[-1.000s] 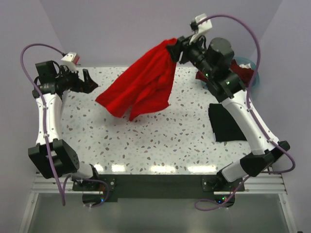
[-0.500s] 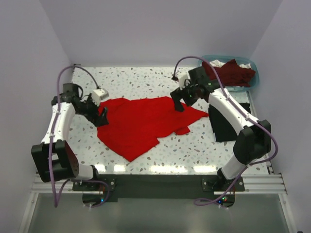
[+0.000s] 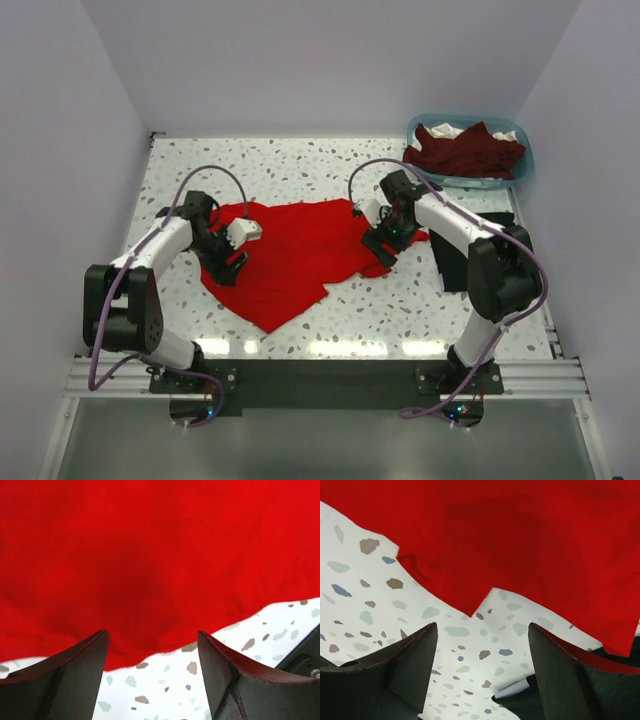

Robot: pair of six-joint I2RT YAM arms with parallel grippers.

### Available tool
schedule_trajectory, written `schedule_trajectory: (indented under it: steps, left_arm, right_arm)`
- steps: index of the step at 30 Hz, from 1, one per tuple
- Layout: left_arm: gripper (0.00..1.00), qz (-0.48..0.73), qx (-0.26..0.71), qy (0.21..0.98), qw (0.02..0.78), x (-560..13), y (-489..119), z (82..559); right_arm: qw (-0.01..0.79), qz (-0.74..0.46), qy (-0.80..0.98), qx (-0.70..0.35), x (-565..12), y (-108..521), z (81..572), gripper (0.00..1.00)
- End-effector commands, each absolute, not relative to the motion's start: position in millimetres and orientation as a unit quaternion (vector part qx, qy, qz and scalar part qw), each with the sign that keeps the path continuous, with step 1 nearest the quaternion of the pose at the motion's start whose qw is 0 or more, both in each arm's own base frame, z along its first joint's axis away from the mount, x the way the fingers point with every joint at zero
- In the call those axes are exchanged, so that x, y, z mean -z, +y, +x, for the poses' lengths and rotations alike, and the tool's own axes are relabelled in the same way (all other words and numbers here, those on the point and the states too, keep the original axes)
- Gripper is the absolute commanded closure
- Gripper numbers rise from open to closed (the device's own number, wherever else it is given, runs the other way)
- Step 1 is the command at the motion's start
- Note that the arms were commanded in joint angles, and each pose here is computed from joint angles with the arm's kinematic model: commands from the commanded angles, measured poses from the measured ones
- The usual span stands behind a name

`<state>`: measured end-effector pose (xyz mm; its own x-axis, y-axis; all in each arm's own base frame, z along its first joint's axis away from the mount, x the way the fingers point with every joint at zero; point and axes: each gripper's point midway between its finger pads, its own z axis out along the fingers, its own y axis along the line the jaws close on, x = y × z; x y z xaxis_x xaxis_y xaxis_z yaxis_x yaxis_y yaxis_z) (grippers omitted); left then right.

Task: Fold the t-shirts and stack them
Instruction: Move the tshirt to the center of the board, then flatten the tshirt out

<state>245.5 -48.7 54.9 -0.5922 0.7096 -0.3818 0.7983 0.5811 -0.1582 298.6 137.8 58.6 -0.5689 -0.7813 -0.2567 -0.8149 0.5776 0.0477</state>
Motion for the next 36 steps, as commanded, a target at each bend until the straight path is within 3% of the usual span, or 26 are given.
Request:
schedule_trajectory:
  steps: [1, 8, 10, 14, 20, 23, 27, 32, 36]
  left_arm:
    - [0.27, 0.425, 0.107, 0.888, 0.138, -37.1, -46.4, 259.9]
    - [0.42, 0.356, 0.046, 0.923, 0.134, -19.5, -20.0, 323.3]
    - [0.44, 0.350, 0.078, 0.925, 0.125, -23.8, -15.5, 323.6]
    - [0.38, 0.331, 0.120, 0.914, 0.202, -72.8, -15.6, 366.5]
    - [0.28, 0.312, 0.159, 0.914, 0.205, -91.9, -25.5, 389.3]
    - [0.21, 0.349, 0.206, 0.895, 0.187, -104.4, -49.8, 362.4]
    - [0.15, 0.493, 0.229, 0.809, 0.224, -128.5, -122.3, 303.6]
    - [0.10, 0.569, 0.244, 0.765, 0.179, -96.2, -179.4, 228.4]
    - [0.07, 0.597, 0.223, 0.754, 0.158, -67.5, -206.7, 198.7]
  right_arm:
    - [0.108, -0.466, 0.875, -0.069, -62.3, 122.8, 313.5, 0.24]
    - [0.124, -0.446, 0.884, -0.067, -72.6, 106.8, 352.4, 0.25]
    - [0.135, -0.434, 0.887, -0.081, -83.3, 106.2, 368.2, 0.25]
    - [0.148, -0.430, 0.884, -0.104, -90.3, 121.1, 392.1, 0.21]
    - [0.137, -0.415, 0.895, -0.088, -73.8, 123.3, 428.7, 0.20]
    - [0.110, -0.415, 0.900, -0.078, -68.1, 108.8, 424.2, 0.21]
    - [0.074, -0.411, 0.905, -0.084, -70.4, 81.0, 399.5, 0.21]
    - [0.041, -0.431, 0.896, -0.095, -74.1, 60.5, 376.2, 0.19]
    - [0.013, -0.435, 0.895, -0.101, -55.9, 57.6, 364.3, 0.17]
